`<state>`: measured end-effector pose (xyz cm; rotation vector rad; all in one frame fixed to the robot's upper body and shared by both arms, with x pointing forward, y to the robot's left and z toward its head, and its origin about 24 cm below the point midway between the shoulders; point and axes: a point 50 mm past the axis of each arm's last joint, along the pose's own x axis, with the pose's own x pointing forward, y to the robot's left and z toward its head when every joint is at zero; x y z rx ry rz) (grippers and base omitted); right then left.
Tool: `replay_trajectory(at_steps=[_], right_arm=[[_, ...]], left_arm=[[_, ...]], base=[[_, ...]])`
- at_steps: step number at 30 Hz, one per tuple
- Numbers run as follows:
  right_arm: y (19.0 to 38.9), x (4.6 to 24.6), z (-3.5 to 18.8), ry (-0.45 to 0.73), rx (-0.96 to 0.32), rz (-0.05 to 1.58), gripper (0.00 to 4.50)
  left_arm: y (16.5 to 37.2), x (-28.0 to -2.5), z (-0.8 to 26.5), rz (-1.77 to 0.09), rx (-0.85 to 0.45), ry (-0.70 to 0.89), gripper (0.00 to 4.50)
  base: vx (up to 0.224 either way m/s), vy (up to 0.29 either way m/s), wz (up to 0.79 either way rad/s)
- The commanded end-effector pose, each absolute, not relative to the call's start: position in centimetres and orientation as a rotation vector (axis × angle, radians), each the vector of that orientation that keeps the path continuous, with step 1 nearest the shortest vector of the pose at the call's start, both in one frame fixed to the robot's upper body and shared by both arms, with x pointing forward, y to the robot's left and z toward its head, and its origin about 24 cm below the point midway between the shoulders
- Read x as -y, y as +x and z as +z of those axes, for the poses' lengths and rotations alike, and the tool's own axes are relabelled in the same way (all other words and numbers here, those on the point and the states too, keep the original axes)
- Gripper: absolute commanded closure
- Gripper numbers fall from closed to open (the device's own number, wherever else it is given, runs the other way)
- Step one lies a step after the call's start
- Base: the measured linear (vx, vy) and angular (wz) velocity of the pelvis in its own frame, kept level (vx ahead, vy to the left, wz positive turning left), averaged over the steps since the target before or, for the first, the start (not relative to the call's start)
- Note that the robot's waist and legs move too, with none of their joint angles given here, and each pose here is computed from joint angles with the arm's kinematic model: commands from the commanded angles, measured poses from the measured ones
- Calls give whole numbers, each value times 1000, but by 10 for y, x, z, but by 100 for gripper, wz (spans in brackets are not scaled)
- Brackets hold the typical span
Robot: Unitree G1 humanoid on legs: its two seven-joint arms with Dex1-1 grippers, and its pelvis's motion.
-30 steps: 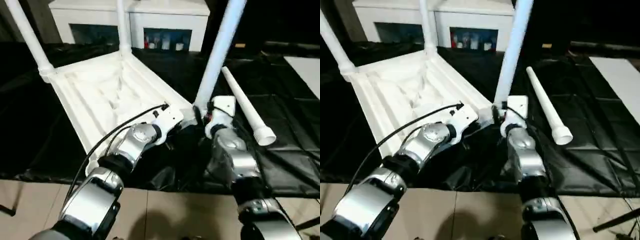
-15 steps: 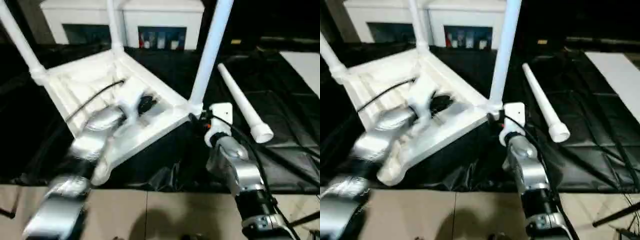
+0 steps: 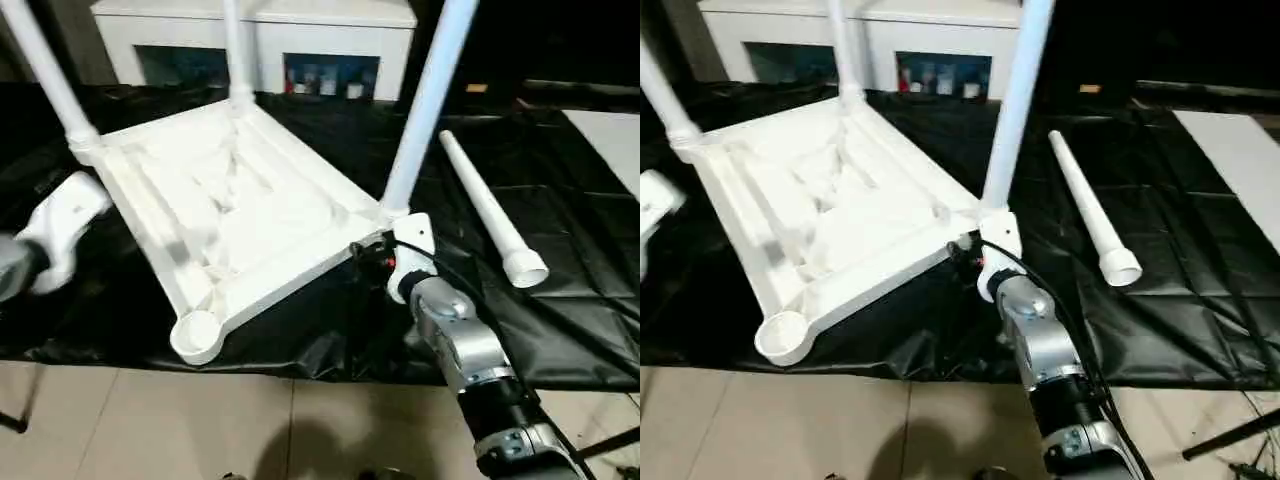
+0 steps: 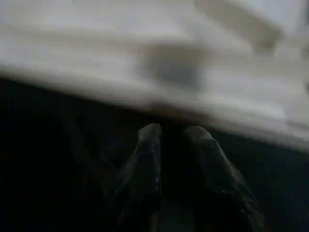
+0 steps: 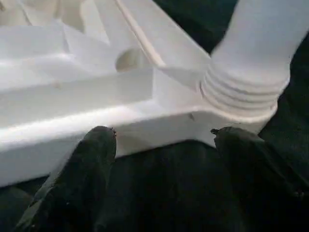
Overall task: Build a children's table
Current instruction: Rotate table base
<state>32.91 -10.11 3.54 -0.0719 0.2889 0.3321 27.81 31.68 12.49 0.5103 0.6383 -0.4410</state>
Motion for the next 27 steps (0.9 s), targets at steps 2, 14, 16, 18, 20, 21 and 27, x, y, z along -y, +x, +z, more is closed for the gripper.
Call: replay_trajectory(at_steps=[2, 14, 16, 18, 20, 21, 27], right_arm=[[334, 93, 34, -79, -299, 337, 85], [339, 75, 42, -70, -258, 415, 85], [338, 73, 43, -86, -251, 436, 85], [338, 73, 44, -96, -245, 441, 85], [338, 76, 46, -95, -240, 423, 85], [338, 80, 47, -97, -237, 406, 85], [338, 95, 54, -102, -211, 347, 85]], left_arm=[[272, -288, 102, -588, -736, 465, 357], [287, -238, 78, -614, -664, 357, 357], [297, -230, 75, -584, -631, 349, 357], [307, -222, 71, -549, -592, 347, 357], [317, -214, 67, -513, -566, 353, 357], [323, -210, 65, -496, -552, 360, 357], [337, -201, 61, -458, -512, 427, 357]], base=[[0, 0, 0], [0, 0, 0], [0, 0, 0], [0, 0, 0], [0, 0, 0], [0, 0, 0], [0, 0, 0]])
